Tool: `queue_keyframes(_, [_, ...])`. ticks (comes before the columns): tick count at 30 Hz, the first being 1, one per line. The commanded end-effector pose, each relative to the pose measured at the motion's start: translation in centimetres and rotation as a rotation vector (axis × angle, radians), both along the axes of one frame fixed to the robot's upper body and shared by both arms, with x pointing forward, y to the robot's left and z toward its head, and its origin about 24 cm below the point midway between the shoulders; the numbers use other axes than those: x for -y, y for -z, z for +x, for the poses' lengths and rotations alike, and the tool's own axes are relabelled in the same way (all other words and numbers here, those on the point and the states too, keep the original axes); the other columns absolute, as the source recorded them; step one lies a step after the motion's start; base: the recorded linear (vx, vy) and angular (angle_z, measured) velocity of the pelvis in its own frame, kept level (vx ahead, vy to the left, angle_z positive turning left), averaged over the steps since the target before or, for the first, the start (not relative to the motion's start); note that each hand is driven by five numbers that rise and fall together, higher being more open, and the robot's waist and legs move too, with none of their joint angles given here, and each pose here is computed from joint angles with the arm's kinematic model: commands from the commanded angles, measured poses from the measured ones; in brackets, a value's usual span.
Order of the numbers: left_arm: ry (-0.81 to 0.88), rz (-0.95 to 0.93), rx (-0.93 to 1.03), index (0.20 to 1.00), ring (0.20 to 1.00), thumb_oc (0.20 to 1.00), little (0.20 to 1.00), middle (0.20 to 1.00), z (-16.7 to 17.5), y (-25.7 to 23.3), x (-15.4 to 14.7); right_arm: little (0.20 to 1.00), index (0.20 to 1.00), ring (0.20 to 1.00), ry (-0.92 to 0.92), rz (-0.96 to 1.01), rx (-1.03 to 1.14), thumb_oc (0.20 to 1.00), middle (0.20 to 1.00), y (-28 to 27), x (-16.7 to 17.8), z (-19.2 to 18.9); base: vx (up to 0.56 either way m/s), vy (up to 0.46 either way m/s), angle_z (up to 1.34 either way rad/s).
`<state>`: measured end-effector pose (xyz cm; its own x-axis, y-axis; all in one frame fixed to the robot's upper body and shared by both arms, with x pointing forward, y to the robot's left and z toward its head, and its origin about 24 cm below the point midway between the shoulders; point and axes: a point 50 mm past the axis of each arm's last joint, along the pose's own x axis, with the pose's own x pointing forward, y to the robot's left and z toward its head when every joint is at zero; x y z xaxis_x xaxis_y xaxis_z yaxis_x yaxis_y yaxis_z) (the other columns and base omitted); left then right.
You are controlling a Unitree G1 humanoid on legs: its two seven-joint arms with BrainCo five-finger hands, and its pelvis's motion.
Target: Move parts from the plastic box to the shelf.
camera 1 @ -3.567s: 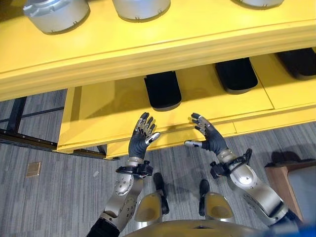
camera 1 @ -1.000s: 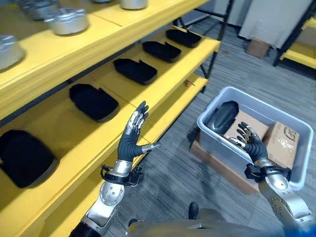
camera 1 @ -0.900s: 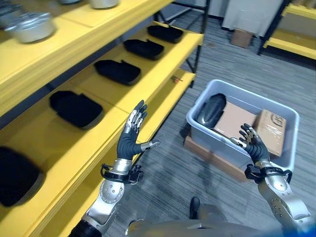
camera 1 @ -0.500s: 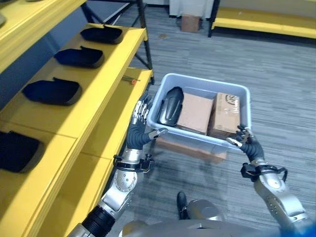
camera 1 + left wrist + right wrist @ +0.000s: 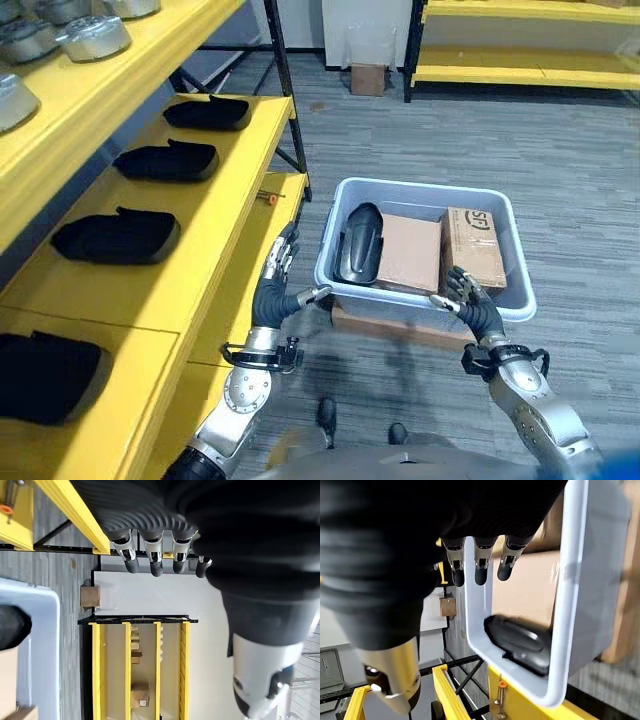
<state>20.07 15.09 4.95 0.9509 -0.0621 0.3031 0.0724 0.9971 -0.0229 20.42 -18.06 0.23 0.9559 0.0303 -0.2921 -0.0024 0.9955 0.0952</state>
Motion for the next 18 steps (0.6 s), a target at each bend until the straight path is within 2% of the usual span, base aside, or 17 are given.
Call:
queue_keyframes(1, [0.031, 0.007, 0.139, 1.000, 1.000, 1.000, 1.000, 1.000, 0.1, -2.4, 0.0, 1.000, 1.000, 1.000, -0.041, -0.001, 0.120, 1.000, 1.000, -1.9, -0.9, 0.9, 0.08, 0.172, -0.25])
queue_keyframes(11, [0.026, 0.030, 0.108, 1.000, 1.000, 1.000, 1.000, 1.000, 0.7, -1.9, -0.1, 1.000, 1.000, 1.000, -0.049, 0.007, 0.149, 1.000, 1.000, -2.4, -2.2, 2.5, 0.01, 0.104, -0.25])
queue_keyframes(18, [0.005, 0.046, 0.089, 1.000, 1.000, 1.000, 1.000, 1.000, 1.0, -1.7, -0.4, 1.000, 1.000, 1.000, -0.039, -0.007, 0.173, 1.000, 1.000, -2.7, -2.9, 3.7, 0.02, -0.072, -0.44])
